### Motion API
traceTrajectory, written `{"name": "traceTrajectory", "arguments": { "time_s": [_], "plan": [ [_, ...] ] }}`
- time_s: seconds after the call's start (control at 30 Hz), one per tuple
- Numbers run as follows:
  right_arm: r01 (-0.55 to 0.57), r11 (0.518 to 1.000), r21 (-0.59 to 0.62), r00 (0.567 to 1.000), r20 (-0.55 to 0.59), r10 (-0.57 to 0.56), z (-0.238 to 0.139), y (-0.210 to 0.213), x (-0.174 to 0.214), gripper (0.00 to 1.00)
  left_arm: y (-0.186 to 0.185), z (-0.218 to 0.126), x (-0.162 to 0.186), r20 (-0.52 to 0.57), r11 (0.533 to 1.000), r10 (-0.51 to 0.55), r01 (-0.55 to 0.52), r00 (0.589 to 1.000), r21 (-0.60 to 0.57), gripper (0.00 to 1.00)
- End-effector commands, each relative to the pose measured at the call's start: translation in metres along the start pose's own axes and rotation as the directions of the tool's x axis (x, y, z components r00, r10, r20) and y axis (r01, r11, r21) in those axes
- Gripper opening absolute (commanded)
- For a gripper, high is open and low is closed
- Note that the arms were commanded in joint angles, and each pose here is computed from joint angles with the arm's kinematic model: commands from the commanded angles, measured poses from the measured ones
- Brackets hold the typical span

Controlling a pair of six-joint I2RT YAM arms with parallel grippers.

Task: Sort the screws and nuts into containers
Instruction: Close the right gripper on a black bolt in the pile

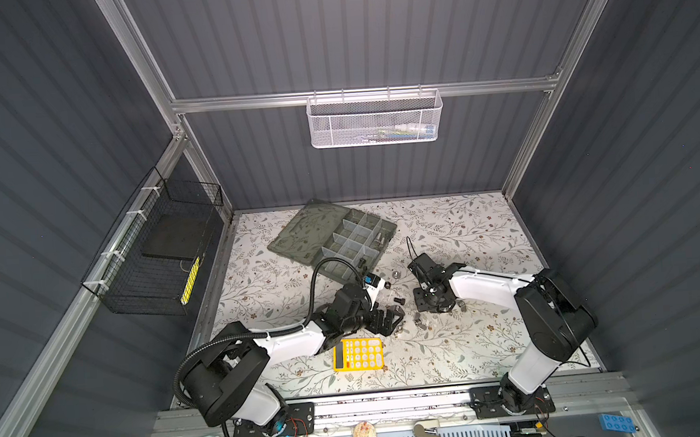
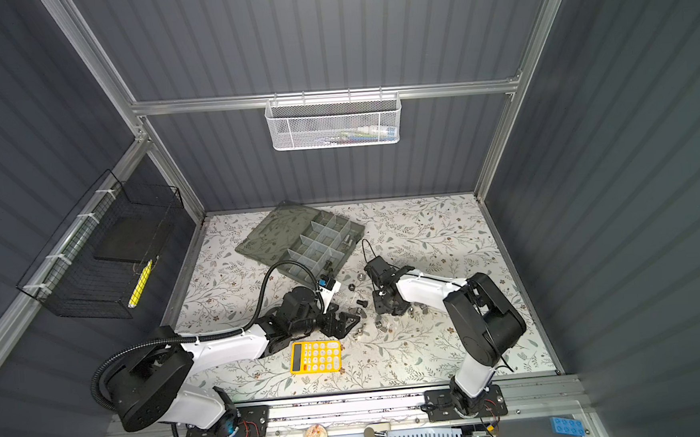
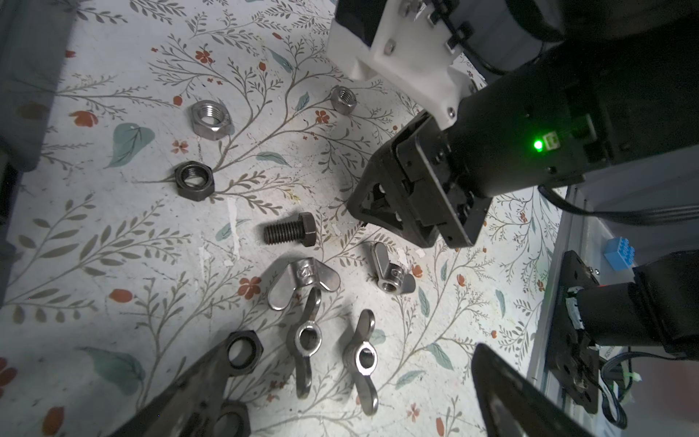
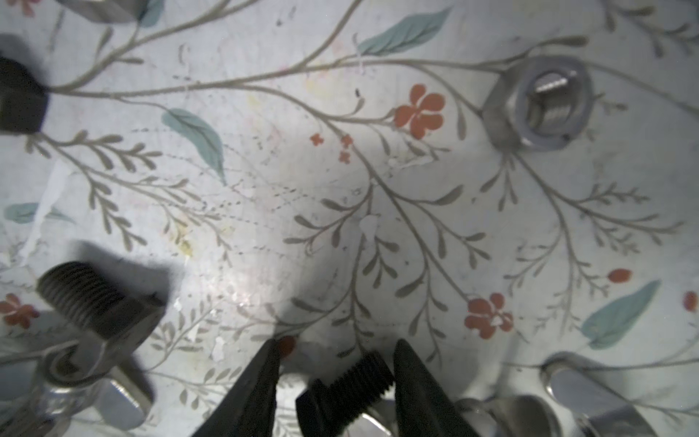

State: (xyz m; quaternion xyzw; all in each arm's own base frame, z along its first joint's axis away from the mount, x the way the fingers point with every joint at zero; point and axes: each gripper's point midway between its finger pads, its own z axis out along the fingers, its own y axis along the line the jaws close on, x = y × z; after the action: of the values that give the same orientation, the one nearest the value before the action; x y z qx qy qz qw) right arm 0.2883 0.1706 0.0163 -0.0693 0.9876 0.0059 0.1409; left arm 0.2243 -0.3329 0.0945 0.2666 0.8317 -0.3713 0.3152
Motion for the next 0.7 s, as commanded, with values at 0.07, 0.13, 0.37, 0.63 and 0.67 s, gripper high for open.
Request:
{"name": "traceTrajectory", "arguments": {
  "time_s": [0.07,0.13,0.37,0.63,0.67],
  "plan": [
    [0.021,0.999,0.036,1.0,-0.023,-0.021,0.0,0.006,-0.005,0.51,-0.005,-0.004,-0.012,0.032,1.0,0.016,-0.016,0.999,0.002,1.0],
    [0.03,0.999,0.043,0.999,-0.02,-0.029,-0.002,0.008,-0.006,0.51,-0.004,-0.004,-0.011,0.028,1.0,0.016,-0.016,0.999,-0.001,1.0],
    [-0.004,0.994,0.112,1.0,-0.015,0.006,-0.008,-0.003,0.002,0.52,-0.005,-0.004,-0.011,0.029,1.0,0.016,-0.016,0.999,0.002,1.0],
    [-0.016,0.994,0.112,1.0,-0.021,0.019,-0.007,-0.006,0.008,0.47,-0.006,-0.005,-0.012,0.033,1.0,0.014,-0.015,0.999,0.005,1.0],
    [-0.011,0.994,0.111,1.0,-0.027,0.014,-0.006,-0.005,0.008,0.45,-0.005,-0.005,-0.012,0.033,1.0,0.015,-0.015,0.999,0.003,1.0]
  ]
}}
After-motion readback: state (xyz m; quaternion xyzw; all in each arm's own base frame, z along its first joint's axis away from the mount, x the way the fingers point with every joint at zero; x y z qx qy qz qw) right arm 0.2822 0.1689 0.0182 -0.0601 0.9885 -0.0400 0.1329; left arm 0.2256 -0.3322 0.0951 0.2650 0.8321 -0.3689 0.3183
